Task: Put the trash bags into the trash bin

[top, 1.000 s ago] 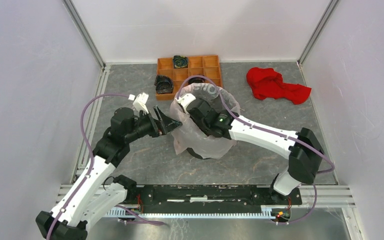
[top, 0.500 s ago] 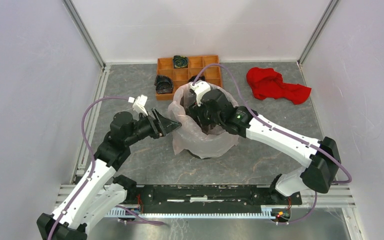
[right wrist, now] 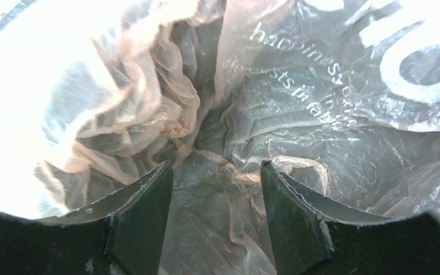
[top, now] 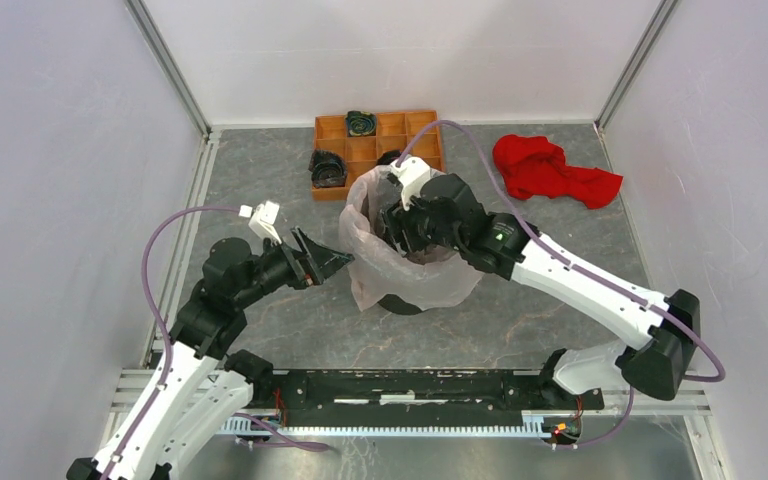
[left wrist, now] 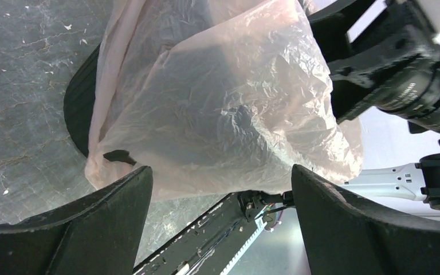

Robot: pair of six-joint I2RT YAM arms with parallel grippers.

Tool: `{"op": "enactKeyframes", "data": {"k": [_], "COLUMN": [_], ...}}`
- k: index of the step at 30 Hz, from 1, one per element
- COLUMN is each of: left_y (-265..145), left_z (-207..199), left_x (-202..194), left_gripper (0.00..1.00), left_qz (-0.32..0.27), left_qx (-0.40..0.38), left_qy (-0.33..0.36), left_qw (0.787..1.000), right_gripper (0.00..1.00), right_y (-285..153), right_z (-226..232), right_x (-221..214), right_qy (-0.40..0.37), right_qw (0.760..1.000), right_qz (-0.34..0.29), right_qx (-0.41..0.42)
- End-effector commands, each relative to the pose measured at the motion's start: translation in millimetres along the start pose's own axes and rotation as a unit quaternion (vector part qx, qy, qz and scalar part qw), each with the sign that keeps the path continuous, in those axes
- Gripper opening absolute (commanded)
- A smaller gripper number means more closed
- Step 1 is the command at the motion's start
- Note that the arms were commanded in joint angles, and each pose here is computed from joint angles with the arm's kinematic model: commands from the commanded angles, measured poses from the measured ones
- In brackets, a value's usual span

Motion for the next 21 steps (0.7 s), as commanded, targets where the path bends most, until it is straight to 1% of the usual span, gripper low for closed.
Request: {"op": "enactKeyframes", "data": {"k": [1,3,5,6,7,9,11,15,17,21], "left_y": [-2,0,3,3,3,-2,-16,-54,-69,-88], "left_z": [-3,0,8,12,14,15,15,20,19,12], "left_x": [5,2,-3,-5,-6,-4,5,25,30,35], "left_gripper": [0.96,0.95,0.88,0.82,0.79,0.78,0.82,0.94,0.96,0.96], "left_qz": [0.000,0.003,0.008,0.013,0.015,0.005,-0.028,-0.109,-0.137,-0.179], "left_qx": [-0.001,0.002,0.021,0.035,0.041,0.058,0.095,0.203,0.222,0.222], "left_qy": [0.024,0.021,0.012,0.007,0.006,0.011,0.028,0.043,0.045,0.042], "left_qw": [1.000,1.000,1.000,0.999,0.999,0.998,0.995,0.972,0.964,0.958], "right_gripper": [0.64,0.64,0.64,0.64,0.63,0.63,0.62,0.60,0.59,0.58], "right_y": [-21,-20,-13,-10,-7,-2,4,23,32,43], "right_z": [12,15,18,21,26,35,41,49,59,80], "right_x": [30,30,27,25,24,21,18,13,14,26], "right_qy": [0.003,0.003,0.005,0.003,0.000,-0.005,-0.009,-0.010,-0.013,-0.014], "right_qw": [0.998,0.997,0.997,0.997,0.997,0.997,0.996,0.996,0.993,0.985], "right_qz": [-0.048,-0.048,-0.038,-0.031,-0.026,-0.021,-0.018,-0.012,-0.006,-0.034], "right_qx": [0.044,0.057,0.063,0.065,0.070,0.080,0.084,0.091,0.116,0.166]}}
Point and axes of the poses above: each gripper's point midway between its finger pads, its own y axis out along the fingers, its own z axis along the line the jaws close on, x = y × z, the point moved 7 cm from there along -y, back along the fingers, and after that the axes turned 6 degrees about y, right-handed, at the moved point
